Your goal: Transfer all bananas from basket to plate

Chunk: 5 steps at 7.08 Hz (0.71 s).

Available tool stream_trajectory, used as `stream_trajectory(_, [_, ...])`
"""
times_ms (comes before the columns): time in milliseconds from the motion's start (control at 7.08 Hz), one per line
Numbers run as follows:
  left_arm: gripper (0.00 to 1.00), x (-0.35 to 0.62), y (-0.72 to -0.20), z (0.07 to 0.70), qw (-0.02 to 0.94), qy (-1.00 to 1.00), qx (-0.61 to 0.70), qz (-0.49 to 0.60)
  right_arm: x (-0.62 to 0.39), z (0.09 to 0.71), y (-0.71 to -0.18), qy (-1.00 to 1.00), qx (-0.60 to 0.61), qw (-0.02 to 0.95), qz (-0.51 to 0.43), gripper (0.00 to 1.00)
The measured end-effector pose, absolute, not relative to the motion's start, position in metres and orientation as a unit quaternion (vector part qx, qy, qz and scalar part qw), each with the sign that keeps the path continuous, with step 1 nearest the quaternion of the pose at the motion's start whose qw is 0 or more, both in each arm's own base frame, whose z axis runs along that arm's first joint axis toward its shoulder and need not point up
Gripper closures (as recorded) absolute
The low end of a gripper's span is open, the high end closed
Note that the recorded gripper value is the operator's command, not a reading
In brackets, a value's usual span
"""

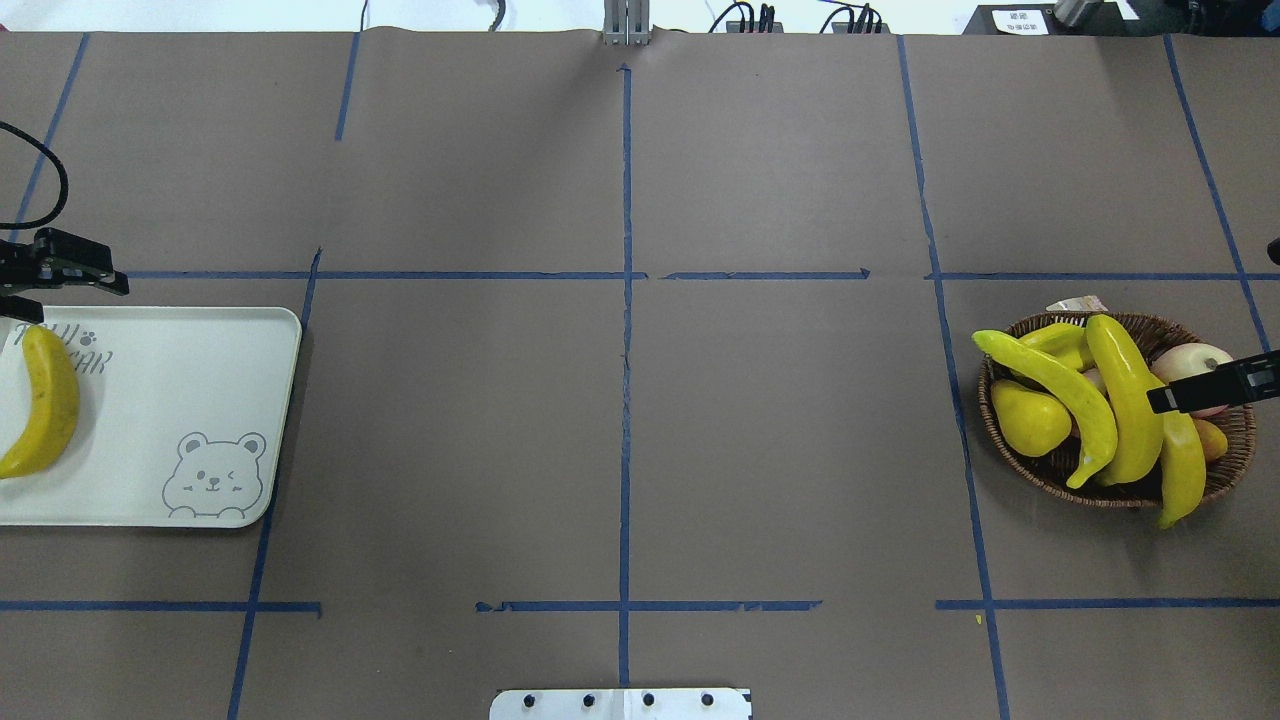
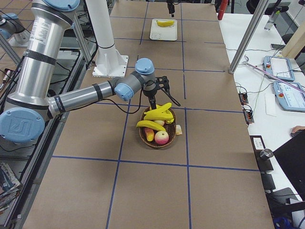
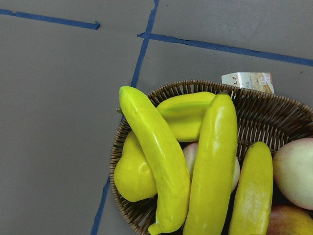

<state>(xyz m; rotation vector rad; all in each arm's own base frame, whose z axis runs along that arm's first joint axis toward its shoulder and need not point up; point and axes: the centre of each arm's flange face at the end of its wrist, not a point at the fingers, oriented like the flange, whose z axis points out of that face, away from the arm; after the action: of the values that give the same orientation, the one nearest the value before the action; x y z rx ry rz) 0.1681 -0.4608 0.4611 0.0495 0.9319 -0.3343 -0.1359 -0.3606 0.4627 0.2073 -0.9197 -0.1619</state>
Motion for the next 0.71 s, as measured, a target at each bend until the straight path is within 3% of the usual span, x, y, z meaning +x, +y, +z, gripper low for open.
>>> stream_trajectory(283, [0.00, 0.169, -0.462, 0.461, 0.880, 0.446, 0.025, -0.161, -0.139, 0.496, -0.365, -0.439, 0.078, 0.893, -0.066, 0.00])
stream_trajectory(424, [0.00, 0.169, -0.462, 0.461, 0.880, 0.446, 0.025, -0.161, -0.141, 0.509, -0.367, -0.435, 0.068, 0.896, -0.063, 0.02])
stream_trajectory(565, [0.00, 0.169, -0.462, 0.460, 0.880, 0.446, 0.026, -0.161, -0.145, 0.517, -0.368, -0.432, 0.061, 0.898, -0.063, 0.11])
stream_trajectory(707, [0.00, 0.169, -0.462, 0.460, 0.880, 0.446, 0.026, -0.161, -0.151, 0.519, -0.368, -0.431, 0.056, 0.898, -0.068, 0.11])
